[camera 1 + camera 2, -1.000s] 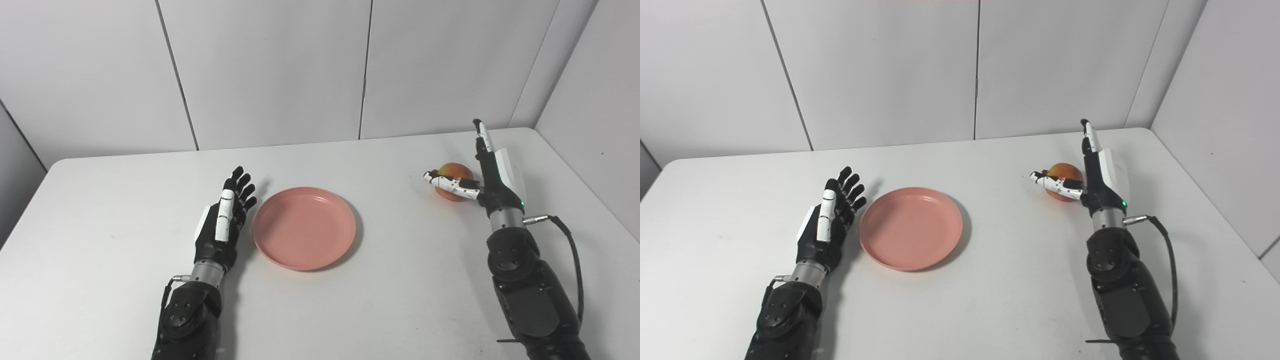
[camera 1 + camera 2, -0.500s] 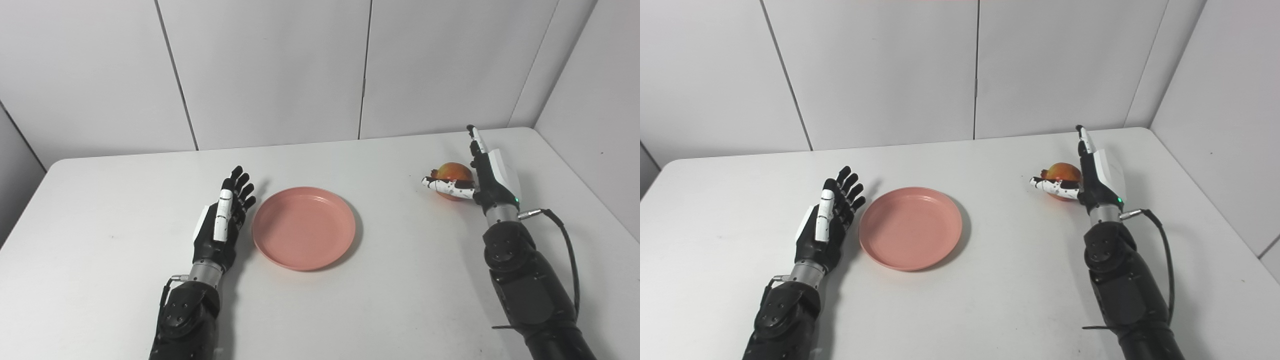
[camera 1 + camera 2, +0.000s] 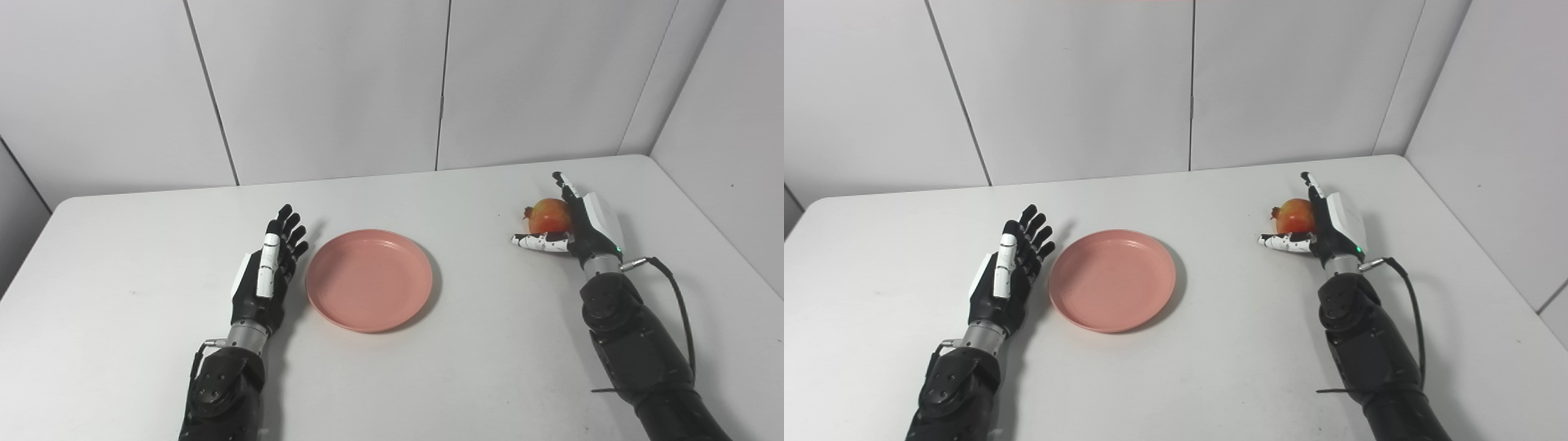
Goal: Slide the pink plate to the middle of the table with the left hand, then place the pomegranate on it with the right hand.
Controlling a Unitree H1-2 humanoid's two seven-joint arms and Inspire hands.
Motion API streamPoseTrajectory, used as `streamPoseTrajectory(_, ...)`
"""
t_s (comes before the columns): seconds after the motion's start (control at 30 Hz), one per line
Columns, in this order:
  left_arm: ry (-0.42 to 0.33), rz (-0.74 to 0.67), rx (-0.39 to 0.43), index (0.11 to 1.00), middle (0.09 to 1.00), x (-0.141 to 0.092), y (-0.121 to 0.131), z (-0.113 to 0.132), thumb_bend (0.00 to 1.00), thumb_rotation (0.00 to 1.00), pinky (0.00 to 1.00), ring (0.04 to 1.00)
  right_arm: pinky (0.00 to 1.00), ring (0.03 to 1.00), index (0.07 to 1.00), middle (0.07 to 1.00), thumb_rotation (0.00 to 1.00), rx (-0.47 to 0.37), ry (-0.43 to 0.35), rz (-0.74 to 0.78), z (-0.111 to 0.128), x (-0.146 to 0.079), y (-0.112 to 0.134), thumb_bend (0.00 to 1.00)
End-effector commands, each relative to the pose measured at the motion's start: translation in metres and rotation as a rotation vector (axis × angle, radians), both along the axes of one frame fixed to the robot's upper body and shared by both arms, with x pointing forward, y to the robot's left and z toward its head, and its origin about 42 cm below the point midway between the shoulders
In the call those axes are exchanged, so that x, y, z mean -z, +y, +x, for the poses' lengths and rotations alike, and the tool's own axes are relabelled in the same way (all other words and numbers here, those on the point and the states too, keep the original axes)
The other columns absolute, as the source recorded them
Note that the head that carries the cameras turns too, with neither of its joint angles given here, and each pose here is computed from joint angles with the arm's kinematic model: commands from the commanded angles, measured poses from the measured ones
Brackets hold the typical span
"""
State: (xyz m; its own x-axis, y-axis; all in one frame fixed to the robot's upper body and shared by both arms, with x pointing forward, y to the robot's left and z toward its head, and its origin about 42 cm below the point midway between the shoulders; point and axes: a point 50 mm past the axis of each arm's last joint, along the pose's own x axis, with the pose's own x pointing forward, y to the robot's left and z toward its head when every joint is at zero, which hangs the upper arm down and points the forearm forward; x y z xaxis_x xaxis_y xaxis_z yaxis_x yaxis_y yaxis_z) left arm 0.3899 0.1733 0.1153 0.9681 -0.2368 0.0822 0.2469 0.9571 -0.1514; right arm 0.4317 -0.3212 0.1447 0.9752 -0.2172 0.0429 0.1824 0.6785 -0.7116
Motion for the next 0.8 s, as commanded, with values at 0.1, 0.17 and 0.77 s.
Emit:
streamPoseTrajectory(0.1, -0.049, -0.001, 0.006, 0.978, 0.987, -0.0106, 0.0000, 0.0028, 0.55, 0.99, 0.95, 0.971, 0.77, 0.868, 0.889, 0.896, 0.09, 0.019, -0.062, -0.019, 0.0157, -0.0247, -0.0081, 0.86)
streamPoseTrajectory(0.17, -0.048, -0.004, 0.006, 0.977, 0.986, -0.0105, -0.0004, 0.0031, 0.55, 0.98, 0.95, 0.970, 0.76, 0.850, 0.866, 0.879, 0.06, 0.023, -0.065, -0.028, 0.0153, -0.0234, -0.0082, 0.82)
streamPoseTrajectory(0.77, -0.052, 0.021, -0.005, 0.974, 0.982, -0.0113, -0.0057, 0.0037, 0.58, 0.98, 0.95, 0.970, 0.32, 0.374, 0.561, 0.480, 0.00, 0.090, -0.183, -0.076, 0.0102, -0.0219, -0.0104, 0.50)
